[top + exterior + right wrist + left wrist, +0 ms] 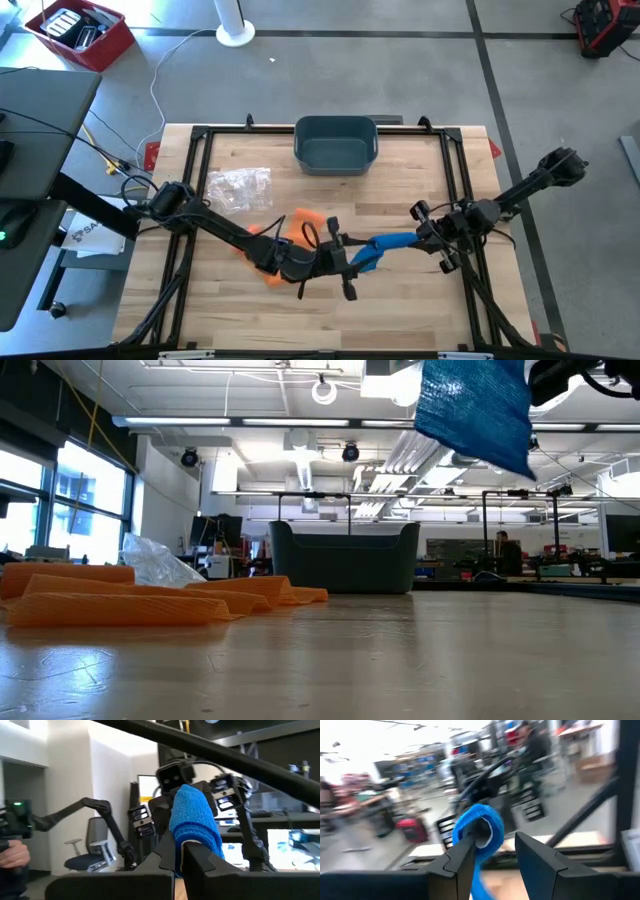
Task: Roll bandage
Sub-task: Roll the blue bandage
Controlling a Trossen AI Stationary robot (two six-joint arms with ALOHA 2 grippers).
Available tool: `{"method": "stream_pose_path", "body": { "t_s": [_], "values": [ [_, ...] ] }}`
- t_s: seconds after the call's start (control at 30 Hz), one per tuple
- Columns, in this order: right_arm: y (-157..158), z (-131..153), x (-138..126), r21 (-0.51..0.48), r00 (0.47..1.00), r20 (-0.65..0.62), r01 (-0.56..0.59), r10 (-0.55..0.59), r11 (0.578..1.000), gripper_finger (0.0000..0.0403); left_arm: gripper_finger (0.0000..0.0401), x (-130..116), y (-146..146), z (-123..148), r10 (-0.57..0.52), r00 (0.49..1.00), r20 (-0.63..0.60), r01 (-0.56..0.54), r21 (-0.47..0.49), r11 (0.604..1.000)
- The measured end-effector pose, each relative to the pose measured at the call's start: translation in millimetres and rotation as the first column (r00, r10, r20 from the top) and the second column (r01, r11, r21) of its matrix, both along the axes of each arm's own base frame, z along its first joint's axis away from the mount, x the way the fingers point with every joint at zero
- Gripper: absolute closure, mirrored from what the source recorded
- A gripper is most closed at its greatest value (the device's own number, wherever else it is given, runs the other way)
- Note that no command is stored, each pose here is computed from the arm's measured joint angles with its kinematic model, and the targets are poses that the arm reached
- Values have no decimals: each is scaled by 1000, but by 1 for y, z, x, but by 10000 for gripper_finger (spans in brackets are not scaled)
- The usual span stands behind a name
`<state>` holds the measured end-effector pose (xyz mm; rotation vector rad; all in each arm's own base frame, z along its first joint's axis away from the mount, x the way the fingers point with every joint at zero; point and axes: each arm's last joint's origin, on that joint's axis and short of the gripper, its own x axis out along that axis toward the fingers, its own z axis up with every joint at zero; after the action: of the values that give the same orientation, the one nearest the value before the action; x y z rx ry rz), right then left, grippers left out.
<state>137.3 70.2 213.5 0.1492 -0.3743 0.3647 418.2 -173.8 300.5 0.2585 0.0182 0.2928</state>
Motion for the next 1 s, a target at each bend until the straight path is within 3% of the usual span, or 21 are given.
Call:
{"method": "stream_pose_path", "body": {
  "t_s": [0.1,0.23,0.5,0.7,0.9,1.0],
  "values": [
    [-1,-1,1,14,999,-18,52,-51,999,402,268,-3,-5,-2,62,998,-15,-62,21,998],
    [-4,-2,2,35,990,-48,138,-136,990,402,268,-5,-9,-3,56,998,-13,-56,-5,998],
    [-3,-4,3,36,991,-69,121,-118,992,402,268,-1,-1,-5,53,998,-17,-54,-65,996],
    [-2,-6,3,20,990,-90,114,-112,993,402,268,-2,-4,-5,44,998,-38,-46,-53,997],
    [-2,-7,4,14,989,-101,114,-112,993,402,268,-8,-18,9,26,971,-238,-27,-4,1000],
    [-2,-7,4,12,989,-100,114,-112,993,402,268,-5,-7,14,56,963,-264,-67,-30,997]
  ]
}}
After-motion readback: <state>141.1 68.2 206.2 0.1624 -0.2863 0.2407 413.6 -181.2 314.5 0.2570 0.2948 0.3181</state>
